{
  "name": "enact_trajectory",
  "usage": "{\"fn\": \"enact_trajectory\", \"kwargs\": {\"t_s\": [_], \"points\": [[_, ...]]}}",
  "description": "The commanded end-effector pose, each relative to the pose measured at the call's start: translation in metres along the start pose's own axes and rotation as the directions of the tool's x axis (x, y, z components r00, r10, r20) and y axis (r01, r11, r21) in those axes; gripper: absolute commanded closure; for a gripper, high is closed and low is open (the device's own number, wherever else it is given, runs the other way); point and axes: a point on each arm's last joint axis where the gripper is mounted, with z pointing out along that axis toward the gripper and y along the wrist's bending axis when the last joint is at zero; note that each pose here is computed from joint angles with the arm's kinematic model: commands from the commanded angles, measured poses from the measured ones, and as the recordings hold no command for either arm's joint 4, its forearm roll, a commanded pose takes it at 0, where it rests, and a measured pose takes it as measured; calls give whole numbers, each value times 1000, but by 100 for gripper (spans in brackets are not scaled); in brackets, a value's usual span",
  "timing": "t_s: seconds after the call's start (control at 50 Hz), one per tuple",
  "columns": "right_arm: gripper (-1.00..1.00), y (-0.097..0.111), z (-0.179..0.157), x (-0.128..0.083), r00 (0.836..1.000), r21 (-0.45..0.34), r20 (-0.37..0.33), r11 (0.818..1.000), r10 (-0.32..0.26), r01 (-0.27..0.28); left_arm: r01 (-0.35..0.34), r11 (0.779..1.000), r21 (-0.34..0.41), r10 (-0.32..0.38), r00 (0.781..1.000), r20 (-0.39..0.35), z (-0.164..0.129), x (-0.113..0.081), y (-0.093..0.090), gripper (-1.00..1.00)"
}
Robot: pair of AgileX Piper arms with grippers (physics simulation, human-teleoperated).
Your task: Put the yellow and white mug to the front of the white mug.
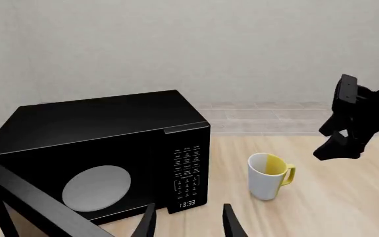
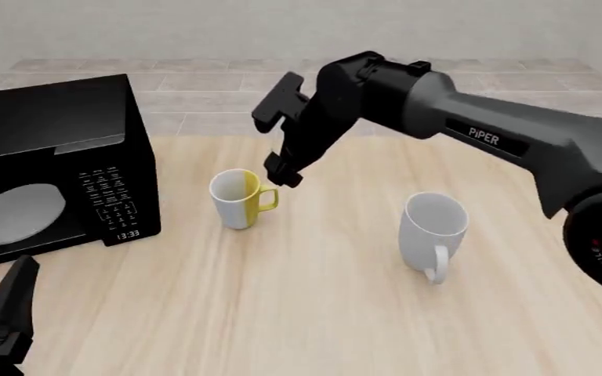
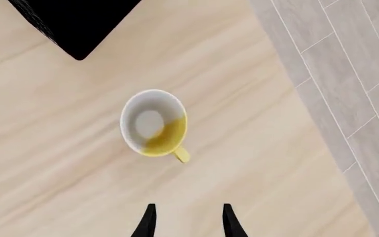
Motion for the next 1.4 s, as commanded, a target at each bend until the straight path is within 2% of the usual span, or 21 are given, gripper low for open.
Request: {"fn": "enact_trajectory", "kwargs": {"t_s": [0.02,0.24,0.34,0.48,0.76,1.1,1.28,1.38,1.4], "points": [[-100,-10,22,2,999,-8,-41,1000,-15,14,0,1000,0,0,1000,0,0,0,0,-100],[-100,-6,46,-5,997,-30,-65,999,-39,38,0,1000,0,0,1000,0,0,0,0,-100],[-100,11,51,-9,996,-52,-68,998,-50,47,0,1000,0,0,1000,0,0,0,0,-100],[-100,6,70,-1,991,-68,-107,995,-76,69,0,1000,0,0,1000,0,0,0,0,-100],[-100,-8,87,6,986,-74,-145,994,-85,75,0,1000,0,0,1000,0,0,0,0,-100],[-100,5,105,7,981,-102,-167,991,-103,86,0,1000,0,0,1000,0,0,0,0,-100],[-100,14,107,3,983,-104,-168,993,-70,53,0,1000,0,0,1000,0,0,0,0,-100],[-100,14,107,3,983,-104,-168,993,-70,53,0,1000,0,0,1000,0,0,0,0,-100],[-100,11,113,9,980,-109,-181,992,-85,65,0,1000,0,0,1000,0,0,0,0,-100]]}}
